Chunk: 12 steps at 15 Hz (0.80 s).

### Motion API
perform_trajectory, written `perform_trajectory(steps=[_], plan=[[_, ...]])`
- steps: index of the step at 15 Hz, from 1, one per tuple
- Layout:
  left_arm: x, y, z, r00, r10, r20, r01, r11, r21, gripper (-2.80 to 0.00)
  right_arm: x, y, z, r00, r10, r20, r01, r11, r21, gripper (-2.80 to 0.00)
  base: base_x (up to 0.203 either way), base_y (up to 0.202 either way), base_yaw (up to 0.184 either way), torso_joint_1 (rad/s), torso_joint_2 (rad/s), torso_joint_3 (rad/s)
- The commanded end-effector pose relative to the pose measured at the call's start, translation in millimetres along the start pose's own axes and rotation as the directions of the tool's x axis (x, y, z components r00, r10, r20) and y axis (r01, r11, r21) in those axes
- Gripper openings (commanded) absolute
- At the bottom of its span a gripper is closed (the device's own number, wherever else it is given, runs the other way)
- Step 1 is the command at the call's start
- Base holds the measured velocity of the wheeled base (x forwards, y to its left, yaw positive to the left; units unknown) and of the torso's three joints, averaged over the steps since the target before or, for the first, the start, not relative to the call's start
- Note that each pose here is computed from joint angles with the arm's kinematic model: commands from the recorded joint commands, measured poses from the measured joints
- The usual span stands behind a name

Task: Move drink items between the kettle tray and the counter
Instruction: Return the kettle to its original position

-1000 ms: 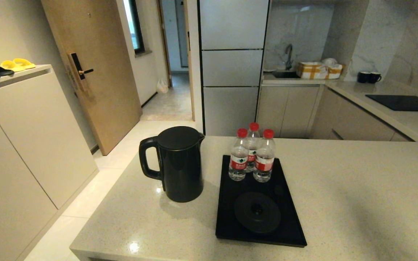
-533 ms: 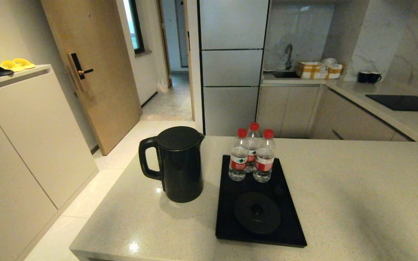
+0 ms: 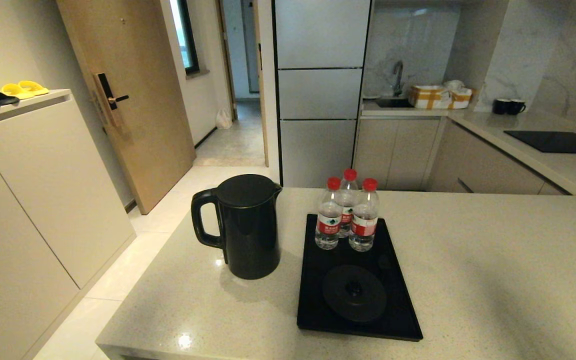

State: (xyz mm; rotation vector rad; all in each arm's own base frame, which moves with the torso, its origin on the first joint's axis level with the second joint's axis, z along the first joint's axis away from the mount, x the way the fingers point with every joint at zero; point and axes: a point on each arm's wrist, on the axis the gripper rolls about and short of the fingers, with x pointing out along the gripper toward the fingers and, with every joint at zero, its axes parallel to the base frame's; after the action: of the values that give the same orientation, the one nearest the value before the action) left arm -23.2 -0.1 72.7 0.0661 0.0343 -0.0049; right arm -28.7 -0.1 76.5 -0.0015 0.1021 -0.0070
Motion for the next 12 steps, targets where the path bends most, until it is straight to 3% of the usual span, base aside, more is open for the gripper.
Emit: perform_trajectory(steps=[1,12], plan=[[0.2,-0.1,-1.2,1.000,0.000,-0.007,0.000,1.000,0.000,-2.80,0.0,0.0,-0.2,1.000,-0.001,-0.001,0.001,1.000,0.000,-2.80,0.000,0.000,0.000,0.000,0.00,0.000],[0.2,0.0,-1.2,1.000,0.003,-0.007,-0.003,1.000,-0.020,-2.80,0.0,0.0,-0.2,1.000,-0.001,-0.001,0.001,1.000,0.001,-2.80,0.000,0.000,0.000,0.000,0.00,0.000]])
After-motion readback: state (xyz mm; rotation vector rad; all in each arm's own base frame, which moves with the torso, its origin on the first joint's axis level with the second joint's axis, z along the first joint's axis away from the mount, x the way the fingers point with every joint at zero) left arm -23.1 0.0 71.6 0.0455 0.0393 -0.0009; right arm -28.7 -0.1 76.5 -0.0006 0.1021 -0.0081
